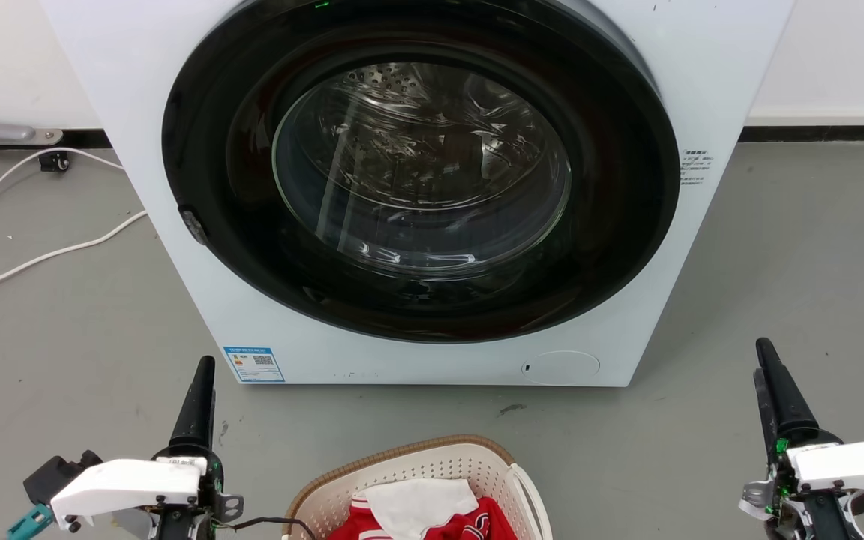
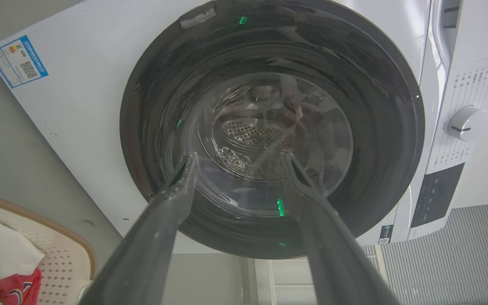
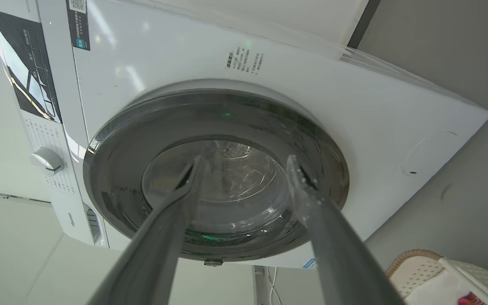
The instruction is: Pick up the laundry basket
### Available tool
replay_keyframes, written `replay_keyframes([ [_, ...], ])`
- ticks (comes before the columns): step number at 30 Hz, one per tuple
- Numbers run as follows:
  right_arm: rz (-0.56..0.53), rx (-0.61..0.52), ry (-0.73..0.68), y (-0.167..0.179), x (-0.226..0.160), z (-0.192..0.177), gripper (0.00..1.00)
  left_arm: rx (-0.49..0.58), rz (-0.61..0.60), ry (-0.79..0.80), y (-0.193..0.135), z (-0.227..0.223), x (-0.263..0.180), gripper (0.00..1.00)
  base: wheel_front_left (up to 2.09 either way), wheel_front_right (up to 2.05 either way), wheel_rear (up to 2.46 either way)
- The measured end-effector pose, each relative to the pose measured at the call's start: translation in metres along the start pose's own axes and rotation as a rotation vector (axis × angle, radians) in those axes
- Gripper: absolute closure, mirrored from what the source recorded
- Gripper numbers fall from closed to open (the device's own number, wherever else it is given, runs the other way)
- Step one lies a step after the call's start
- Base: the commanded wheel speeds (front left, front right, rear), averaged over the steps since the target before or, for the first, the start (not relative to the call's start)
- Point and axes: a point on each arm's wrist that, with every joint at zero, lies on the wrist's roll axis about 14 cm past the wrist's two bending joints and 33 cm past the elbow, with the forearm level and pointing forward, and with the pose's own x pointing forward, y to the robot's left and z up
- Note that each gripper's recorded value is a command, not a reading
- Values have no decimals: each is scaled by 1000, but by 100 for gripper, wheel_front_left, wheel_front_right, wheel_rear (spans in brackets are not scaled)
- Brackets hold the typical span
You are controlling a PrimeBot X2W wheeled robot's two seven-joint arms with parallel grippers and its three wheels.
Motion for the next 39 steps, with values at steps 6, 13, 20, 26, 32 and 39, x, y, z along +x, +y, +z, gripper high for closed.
replay_keyframes([
  [6, 23, -165, 2, 8, -1, -2, 0, 128, -4, -11, -4, 2, 0, 0, 0, 0, 0],
  [13, 51, -353, 10, 15, -2, -8, 0, 261, -9, -24, -8, 2, -1, 0, 0, 0, 0],
  [20, 58, -495, 12, 16, -4, -11, 0, 395, -18, -30, -11, 1, -2, 0, 0, 0, 0],
  [26, 65, -597, 12, 15, -7, -14, 0, 490, -24, -42, -13, 2, -4, 0, 0, 0, 0],
  [32, 88, -680, 2, 21, -7, -15, 0, 575, -41, -59, -18, 3, -5, 0, 0, 0, 0],
  [39, 115, -808, -12, 26, -10, -16, 0, 721, -56, -73, -20, 4, -8, 0, 0, 0, 0],
])
